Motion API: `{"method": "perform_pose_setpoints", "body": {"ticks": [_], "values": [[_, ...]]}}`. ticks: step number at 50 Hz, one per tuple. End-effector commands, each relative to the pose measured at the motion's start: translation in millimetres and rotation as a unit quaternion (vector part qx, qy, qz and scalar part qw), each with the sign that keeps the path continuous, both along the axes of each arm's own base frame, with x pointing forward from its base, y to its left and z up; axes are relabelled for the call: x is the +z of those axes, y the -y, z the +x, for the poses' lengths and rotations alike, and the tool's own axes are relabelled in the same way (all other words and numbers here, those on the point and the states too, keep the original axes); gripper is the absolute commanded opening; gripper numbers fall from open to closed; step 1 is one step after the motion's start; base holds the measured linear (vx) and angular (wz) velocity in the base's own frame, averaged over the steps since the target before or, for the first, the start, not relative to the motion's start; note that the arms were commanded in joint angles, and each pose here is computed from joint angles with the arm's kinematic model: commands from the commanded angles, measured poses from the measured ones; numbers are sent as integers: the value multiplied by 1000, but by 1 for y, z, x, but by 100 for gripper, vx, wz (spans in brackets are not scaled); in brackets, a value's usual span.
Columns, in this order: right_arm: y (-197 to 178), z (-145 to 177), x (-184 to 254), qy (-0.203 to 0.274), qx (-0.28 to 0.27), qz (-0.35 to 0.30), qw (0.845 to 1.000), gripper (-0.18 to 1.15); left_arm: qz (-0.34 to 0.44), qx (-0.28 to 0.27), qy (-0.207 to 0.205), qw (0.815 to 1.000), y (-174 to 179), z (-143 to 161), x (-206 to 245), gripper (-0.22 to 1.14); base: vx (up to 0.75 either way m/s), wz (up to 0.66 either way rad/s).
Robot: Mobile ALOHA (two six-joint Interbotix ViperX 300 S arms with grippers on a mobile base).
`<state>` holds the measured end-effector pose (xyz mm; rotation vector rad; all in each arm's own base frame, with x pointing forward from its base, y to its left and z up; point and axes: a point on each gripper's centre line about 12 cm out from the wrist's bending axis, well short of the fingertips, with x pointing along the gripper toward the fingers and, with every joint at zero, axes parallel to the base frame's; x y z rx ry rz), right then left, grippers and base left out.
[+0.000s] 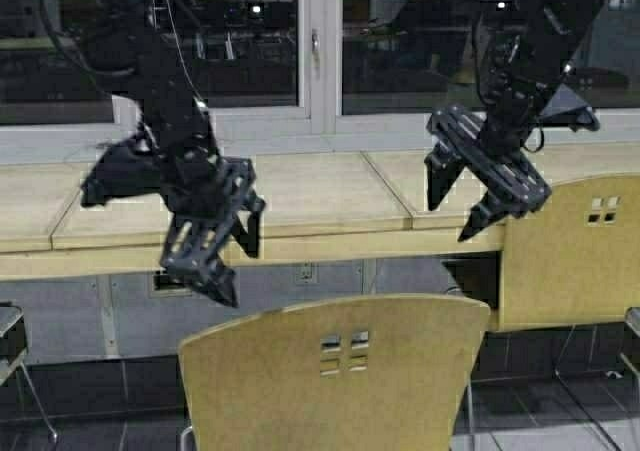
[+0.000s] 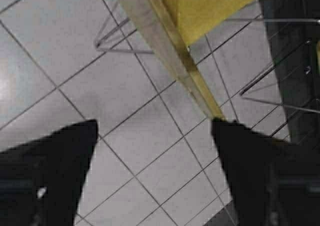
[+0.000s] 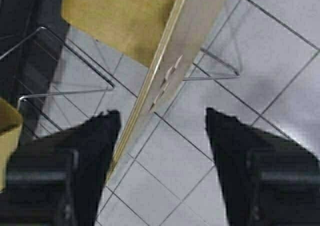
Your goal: Push the chairs under the table
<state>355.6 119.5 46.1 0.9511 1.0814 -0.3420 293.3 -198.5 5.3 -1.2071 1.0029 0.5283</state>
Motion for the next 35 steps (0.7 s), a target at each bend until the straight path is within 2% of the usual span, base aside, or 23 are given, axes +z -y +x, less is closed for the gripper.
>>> {"method": "perform_pose_setpoints", "body": {"ticks": [1,14,35], "values": [[-2,4,3,5,1,3,1000,89,-8,-1,9,1000,8,3,4,100,7,1],[-3,8,-15,-14,0,-2,1000,89,-5,-1,6,1000,11,7,-3,100,5,0],[-12,31,-61,-48,12,-11,999,89,-9,13,7,1000,29,31,-29,100,2,1]]}}
